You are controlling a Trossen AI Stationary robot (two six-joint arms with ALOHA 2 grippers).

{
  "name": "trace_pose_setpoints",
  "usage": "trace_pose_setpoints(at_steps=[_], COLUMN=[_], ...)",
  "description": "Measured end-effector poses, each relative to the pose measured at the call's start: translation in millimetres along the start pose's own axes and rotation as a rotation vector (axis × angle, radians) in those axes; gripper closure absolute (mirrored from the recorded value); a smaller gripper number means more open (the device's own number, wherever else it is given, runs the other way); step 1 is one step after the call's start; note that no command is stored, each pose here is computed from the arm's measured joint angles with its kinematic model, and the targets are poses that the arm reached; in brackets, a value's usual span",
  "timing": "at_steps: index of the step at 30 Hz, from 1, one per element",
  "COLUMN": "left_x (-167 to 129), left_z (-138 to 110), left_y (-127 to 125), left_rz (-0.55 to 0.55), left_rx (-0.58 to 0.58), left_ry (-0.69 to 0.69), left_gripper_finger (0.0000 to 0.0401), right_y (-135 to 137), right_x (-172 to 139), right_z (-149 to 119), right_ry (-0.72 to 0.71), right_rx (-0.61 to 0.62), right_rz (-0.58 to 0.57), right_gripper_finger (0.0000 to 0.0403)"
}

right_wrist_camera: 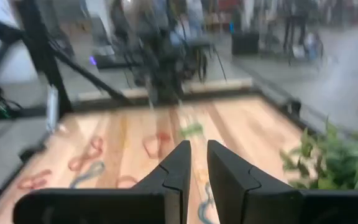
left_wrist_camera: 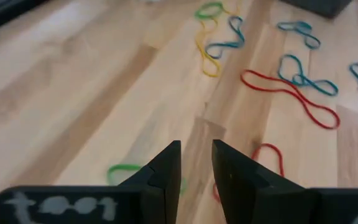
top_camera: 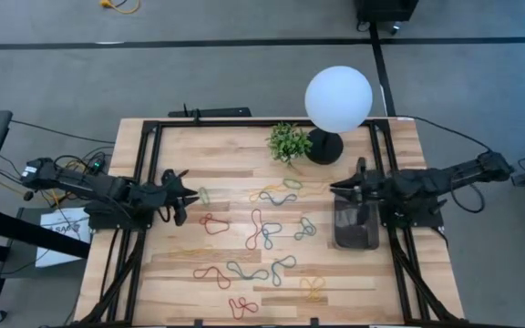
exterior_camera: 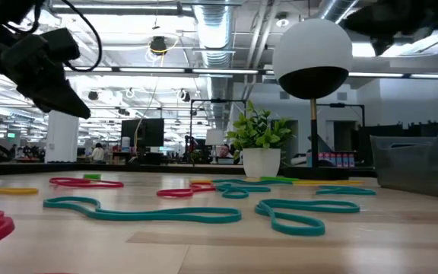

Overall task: Pick and place items into bin
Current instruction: Put the red rubber band into the black transparent bin

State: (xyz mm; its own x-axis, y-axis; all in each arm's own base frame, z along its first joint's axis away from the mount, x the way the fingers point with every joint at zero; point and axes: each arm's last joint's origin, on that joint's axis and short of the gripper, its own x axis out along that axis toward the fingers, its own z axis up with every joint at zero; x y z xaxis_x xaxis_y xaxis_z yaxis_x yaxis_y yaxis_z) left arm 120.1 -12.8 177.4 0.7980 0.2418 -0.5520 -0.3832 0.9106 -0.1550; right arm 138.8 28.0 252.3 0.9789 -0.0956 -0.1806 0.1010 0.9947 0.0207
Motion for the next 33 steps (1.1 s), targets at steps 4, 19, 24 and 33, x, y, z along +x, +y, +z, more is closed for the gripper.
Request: trace_pose_setpoints(at_steps=[4, 19, 24, 33], left_x=[14, 62, 70, 84], left_z=[0, -22, -28, -37], left_y=[-10, -27, -28, -29], left_rz=[-0.063, -0.145, -0.127, -0.064], left_rx=[0.060, 0.207, 0.248, 0.276], left_ry=[0.047, 0.282, 0.312, 0.345], left_gripper_finger=[0.0321, 0.0321, 0.0321, 0.0324], right_y=[6, -5, -11, -12], right_x=[34, 117, 127, 127], right_z=[10, 27, 25, 25], right_ry=[0.115, 0.280, 0.298, 0.294], right_rx=[-0.009, 0.000, 0.053, 0.073], right_rz=[-0.016, -0.165, -0.202, -0.208], right_gripper_finger=[0.0355, 0.0355, 0.0355, 0.0355])
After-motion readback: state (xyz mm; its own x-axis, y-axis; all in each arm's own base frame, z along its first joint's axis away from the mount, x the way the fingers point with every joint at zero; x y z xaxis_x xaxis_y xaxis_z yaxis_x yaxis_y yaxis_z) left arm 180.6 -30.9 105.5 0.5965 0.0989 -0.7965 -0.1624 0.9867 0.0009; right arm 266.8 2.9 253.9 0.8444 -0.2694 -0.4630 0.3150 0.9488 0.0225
